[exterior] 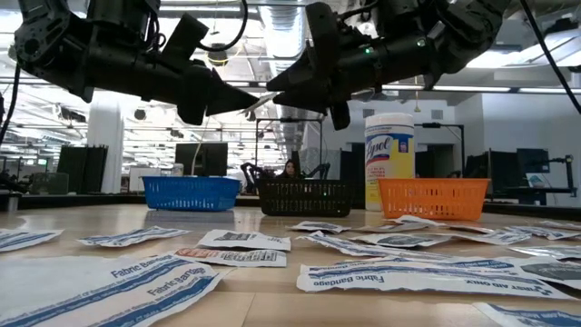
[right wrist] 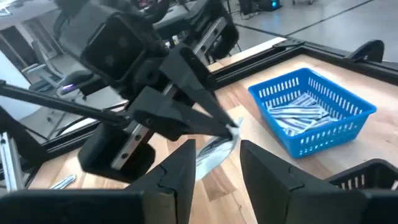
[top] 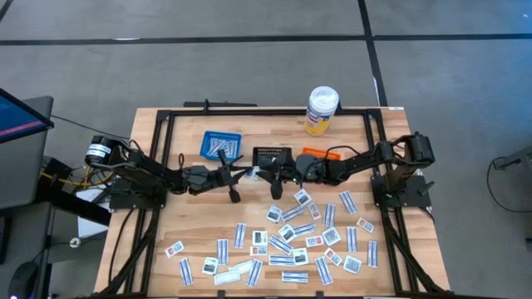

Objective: Pick & Place First Aid Supplies
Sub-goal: Put the towelette pack into the black bin

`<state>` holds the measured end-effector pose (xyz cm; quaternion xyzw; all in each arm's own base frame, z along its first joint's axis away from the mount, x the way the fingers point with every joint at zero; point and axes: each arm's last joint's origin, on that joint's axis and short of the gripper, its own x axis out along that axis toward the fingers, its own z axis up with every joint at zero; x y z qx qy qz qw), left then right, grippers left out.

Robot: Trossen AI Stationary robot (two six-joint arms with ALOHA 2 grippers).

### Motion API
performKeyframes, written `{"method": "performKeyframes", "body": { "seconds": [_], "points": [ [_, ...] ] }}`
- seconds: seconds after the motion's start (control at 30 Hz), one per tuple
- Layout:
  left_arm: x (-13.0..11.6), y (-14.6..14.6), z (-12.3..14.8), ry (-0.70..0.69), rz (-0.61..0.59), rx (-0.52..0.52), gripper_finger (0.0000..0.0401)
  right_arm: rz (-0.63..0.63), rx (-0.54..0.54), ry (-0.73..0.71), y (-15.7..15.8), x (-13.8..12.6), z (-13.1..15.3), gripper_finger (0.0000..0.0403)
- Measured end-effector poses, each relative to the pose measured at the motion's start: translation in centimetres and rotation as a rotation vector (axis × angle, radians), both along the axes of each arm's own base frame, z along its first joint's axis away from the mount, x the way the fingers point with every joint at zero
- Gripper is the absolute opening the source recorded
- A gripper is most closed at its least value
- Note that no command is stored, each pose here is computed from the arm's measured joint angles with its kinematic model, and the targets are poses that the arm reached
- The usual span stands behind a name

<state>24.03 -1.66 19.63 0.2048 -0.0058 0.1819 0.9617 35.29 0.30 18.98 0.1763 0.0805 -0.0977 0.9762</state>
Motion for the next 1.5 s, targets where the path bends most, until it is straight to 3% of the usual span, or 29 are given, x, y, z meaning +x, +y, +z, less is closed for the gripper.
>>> {"method": "performKeyframes", "body": {
  "seconds": [0.23,0.5,0.73,0.97,1.2,1.5],
  "points": [
    [0.0,0.0,0.1,-0.008,0.0,-0.001,0.0008,-0.024,0.048,0.005,-0.5,0.0,-0.1,0.0118],
    [0.0,0.0,0.2,-0.024,0.001,-0.003,0.0008,-0.03,0.056,0.029,-0.7,-0.1,-0.3,0.0086],
    [0.0,0.0,0.2,-0.029,-0.014,-0.012,0.0008,0.005,-0.076,0.058,-0.6,-0.1,-0.4,0.0011],
    [0.0,-0.1,0.1,-0.022,-0.034,-0.017,0.0011,0.043,-0.193,0.15,-0.4,-0.2,-1.0,0.0002],
    [0.1,-0.1,-0.2,0.01,-0.029,-0.034,0.007,0.056,-0.225,0.239,-0.5,-0.9,-1.1,0.0002],
    [0.1,-0.1,-0.9,0.033,-0.074,-0.163,0.0169,0.213,-0.504,0.33,1.4,-2.4,0.7,0.0001]
  ]
}}
